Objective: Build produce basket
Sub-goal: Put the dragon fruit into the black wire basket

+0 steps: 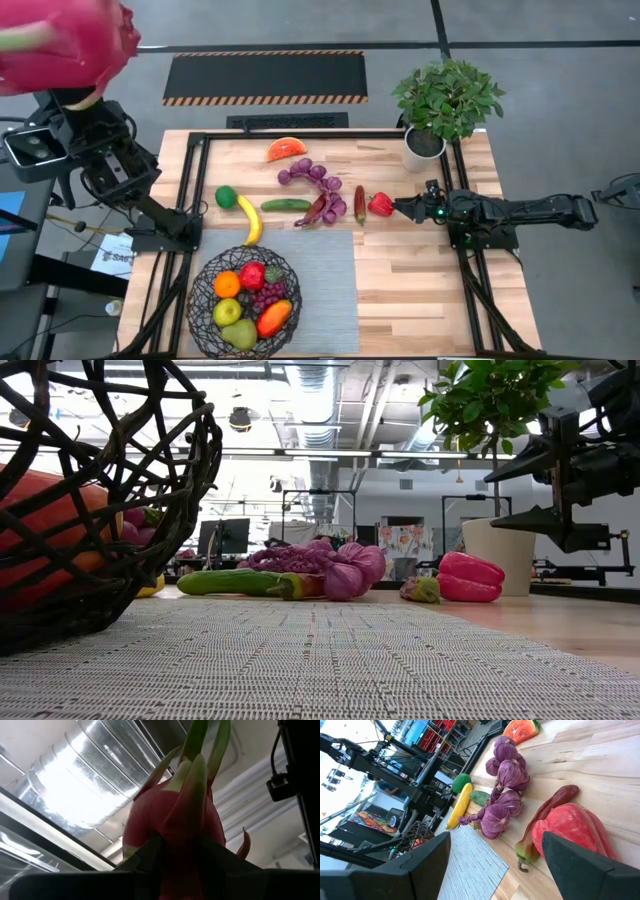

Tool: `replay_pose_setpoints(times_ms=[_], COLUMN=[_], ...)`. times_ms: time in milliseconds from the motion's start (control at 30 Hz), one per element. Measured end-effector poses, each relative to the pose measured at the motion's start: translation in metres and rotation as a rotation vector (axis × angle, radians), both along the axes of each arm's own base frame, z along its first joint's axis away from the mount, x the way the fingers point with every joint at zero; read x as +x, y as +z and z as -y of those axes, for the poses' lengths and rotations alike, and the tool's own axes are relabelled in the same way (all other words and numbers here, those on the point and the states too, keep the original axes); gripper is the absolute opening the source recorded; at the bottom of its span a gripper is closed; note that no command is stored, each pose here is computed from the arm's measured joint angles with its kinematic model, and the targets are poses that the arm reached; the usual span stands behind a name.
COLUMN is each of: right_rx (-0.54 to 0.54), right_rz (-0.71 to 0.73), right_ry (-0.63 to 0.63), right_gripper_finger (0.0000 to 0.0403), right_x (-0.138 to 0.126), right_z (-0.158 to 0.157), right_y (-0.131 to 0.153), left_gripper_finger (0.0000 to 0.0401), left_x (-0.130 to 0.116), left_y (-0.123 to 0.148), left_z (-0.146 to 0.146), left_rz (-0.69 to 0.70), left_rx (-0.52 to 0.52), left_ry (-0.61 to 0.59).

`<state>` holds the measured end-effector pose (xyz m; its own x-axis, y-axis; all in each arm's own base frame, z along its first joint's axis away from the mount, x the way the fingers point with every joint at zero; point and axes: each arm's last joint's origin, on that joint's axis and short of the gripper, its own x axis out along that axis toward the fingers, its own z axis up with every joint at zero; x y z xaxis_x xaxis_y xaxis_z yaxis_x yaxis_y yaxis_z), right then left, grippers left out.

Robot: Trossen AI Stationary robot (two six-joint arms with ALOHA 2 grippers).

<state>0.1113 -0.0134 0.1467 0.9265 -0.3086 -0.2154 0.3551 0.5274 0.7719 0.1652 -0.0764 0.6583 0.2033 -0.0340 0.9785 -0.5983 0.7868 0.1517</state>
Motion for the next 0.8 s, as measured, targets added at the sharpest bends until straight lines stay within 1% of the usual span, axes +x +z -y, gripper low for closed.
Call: replay_pose_setpoints(times_ms=[400,467,600,700,800], right_rx=[-0.001,-0.003,-0.003,-0.003,-0.003], right_rz=[0.000,-0.001,-0.001,-0.001,-0.001], right_ry=[0.000,0.000,0.000,0.000,-0.001], right_gripper_finger=[0.0333,0.0333,0.0333,0.0333,0.0333], right_x=[0.000,0.000,0.000,0.000,0.000], right_z=[0.000,0.000,0.000,0.000,0.000], right_y=[0.000,0.000,0.000,0.000,0.000], left_gripper_finger=[0.0073,0.0073,0.0073,0.0073,0.0073], left_x=[0.008,0.010,0.014,0.015,0.017], left_y=[-0.002,-0.002,-0.003,-0.003,-0.003], left_z=[-0.003,-0.003,-0.008,-0.014,-0.019], left_rz=[-0.007,-0.007,-0.029,-0.029,-0.018], left_rx=[-0.001,0.003,-0.022,-0.038,-0.020], left_ry=[0.051,0.085,0.197,0.227,0.250])
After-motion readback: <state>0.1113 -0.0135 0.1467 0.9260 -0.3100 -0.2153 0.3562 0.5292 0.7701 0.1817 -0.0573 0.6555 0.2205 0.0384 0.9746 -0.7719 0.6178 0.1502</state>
